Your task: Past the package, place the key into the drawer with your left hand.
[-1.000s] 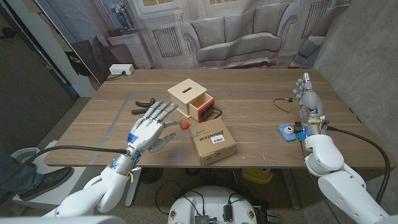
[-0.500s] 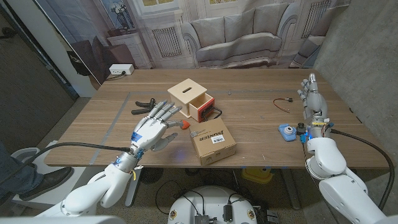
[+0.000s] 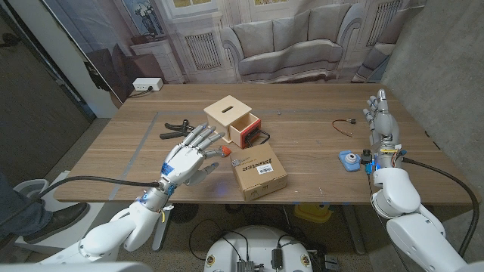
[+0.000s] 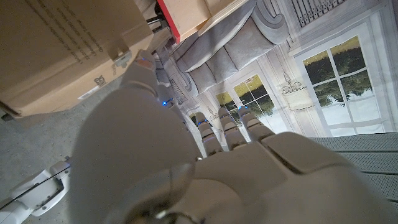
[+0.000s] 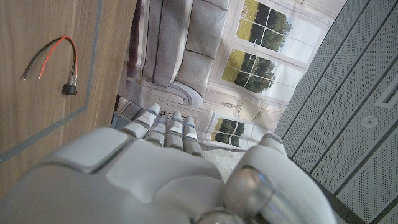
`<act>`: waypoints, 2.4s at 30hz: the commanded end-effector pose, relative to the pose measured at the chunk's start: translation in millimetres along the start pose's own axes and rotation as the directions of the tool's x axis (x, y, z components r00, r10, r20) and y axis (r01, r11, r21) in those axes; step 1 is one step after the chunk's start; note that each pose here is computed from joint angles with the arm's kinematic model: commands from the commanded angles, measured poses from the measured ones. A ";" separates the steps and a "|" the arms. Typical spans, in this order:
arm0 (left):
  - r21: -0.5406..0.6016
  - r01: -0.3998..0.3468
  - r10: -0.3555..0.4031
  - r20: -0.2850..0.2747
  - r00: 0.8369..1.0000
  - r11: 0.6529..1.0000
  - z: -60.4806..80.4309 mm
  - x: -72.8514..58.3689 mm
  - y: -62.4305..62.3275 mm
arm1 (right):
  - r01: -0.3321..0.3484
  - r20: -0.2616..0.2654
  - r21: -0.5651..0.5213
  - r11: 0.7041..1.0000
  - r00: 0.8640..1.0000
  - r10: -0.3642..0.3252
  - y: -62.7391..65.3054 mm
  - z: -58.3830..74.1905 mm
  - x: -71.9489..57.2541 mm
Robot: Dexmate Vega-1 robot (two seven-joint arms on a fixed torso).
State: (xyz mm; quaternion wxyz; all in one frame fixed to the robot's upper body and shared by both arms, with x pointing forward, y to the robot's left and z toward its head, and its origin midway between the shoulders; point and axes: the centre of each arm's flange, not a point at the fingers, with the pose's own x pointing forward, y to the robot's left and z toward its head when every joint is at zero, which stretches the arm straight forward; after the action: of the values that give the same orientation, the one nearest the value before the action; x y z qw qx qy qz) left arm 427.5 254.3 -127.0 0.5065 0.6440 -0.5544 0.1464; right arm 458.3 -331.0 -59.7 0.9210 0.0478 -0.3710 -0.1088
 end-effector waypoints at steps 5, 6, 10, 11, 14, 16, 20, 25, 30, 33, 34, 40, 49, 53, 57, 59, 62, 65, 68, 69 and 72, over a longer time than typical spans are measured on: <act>-0.047 -0.057 0.057 -0.009 0.998 0.997 -2.7 -4.4 -12.2 | 0.011 -0.011 0.005 1.000 1.000 -0.011 -2.8 -3.5 -4.3; -0.050 -0.058 0.057 -0.011 0.998 0.997 -2.9 -4.4 -13.1 | 0.013 -0.012 0.005 1.000 1.000 -0.013 -3.0 -3.7 -5.0; -0.062 -0.062 0.061 -0.010 0.998 0.996 -2.9 -3.3 -16.7 | 0.017 -0.014 0.004 1.000 1.000 -0.017 -3.7 -3.6 -7.5; -0.065 -0.065 0.064 -0.010 0.998 0.996 -2.6 -3.1 -17.6 | 0.018 -0.013 0.004 1.000 1.000 -0.018 -4.0 -3.5 -8.1; -0.073 -0.052 0.051 -0.006 0.999 0.996 -1.2 -2.1 -19.7 | 0.020 -0.010 0.003 1.000 1.000 -0.020 -4.4 -2.7 -9.5; -0.077 -0.044 0.044 -0.003 0.999 0.996 -0.3 -2.1 -21.4 | 0.021 -0.009 0.003 1.000 1.000 -0.021 -4.3 -2.1 -9.9; -0.083 -0.053 0.053 0.002 0.999 0.995 2.0 -0.9 -23.2 | 0.020 -0.010 0.004 1.000 1.000 -0.020 -3.5 -1.8 -10.3; -0.082 -0.058 0.058 -0.002 0.998 0.995 4.2 -0.6 -26.1 | 0.018 -0.011 0.002 1.000 1.000 -0.018 -2.5 0.7 -9.3; -0.081 -0.061 0.061 -0.011 0.998 0.995 6.6 0.0 -31.1 | 0.016 -0.009 -0.008 1.000 1.000 -0.016 -2.6 5.6 -8.1; -0.089 -0.061 0.060 -0.015 0.998 0.994 8.4 1.9 -33.4 | 0.017 -0.009 -0.009 1.000 1.000 -0.017 -3.3 7.0 -8.3; -0.089 -0.062 0.061 -0.015 0.998 0.994 9.3 2.7 -34.2 | 0.019 -0.008 -0.010 1.000 1.000 -0.019 -3.7 7.4 -8.5; -0.100 -0.059 0.058 -0.019 0.998 0.993 13.0 6.8 -38.7 | 0.024 -0.006 -0.011 1.000 1.000 -0.024 -7.4 9.1 -11.4; -0.125 -0.046 0.043 -0.028 0.999 0.991 22.2 5.1 -46.5 | 0.030 -0.011 -0.012 0.999 0.999 -0.030 -11.6 9.4 -14.2; -0.131 -0.037 0.033 -0.035 0.999 0.991 24.4 3.3 -48.6 | 0.027 -0.017 -0.016 1.000 0.999 -0.027 -11.6 9.0 -14.0; -0.133 -0.031 0.025 -0.042 0.999 0.991 25.9 3.2 -51.3 | 0.027 -0.023 -0.016 1.000 0.999 -0.027 -12.2 7.7 -13.8; -0.134 -0.031 0.026 -0.042 0.999 0.990 26.2 3.5 -51.6 | 0.027 -0.024 -0.016 1.000 0.999 -0.027 -12.2 7.3 -13.9; -0.137 -0.042 0.035 -0.052 0.998 0.990 26.5 4.1 -51.8 | 0.031 -0.030 -0.014 0.999 0.999 -0.031 -13.3 5.9 -14.6; -0.131 -0.049 0.041 -0.069 0.997 0.990 24.7 4.5 -52.0 | 0.033 -0.032 -0.014 0.999 0.999 -0.034 -14.3 5.0 -14.9; -0.134 -0.054 0.043 -0.085 0.996 0.990 23.0 5.3 -52.1 | 0.034 -0.035 -0.015 0.999 0.999 -0.035 -15.0 4.3 -15.0; -0.135 -0.054 0.043 -0.085 0.995 0.989 22.9 5.4 -52.1 | 0.035 -0.037 -0.014 0.999 0.999 -0.035 -15.2 4.2 -15.0; -0.139 -0.049 0.038 -0.080 0.996 0.989 23.3 6.0 -52.6 | 0.035 -0.038 -0.015 0.999 0.999 -0.036 -15.3 4.1 -14.9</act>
State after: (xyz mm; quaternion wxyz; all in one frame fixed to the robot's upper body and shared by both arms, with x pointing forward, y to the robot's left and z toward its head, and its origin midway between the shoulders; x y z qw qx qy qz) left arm 463.9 225.9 -158.9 0.5600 0.5938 -0.5614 0.1368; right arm 441.6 -340.2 -66.7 0.9243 0.0484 -0.3575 -0.1249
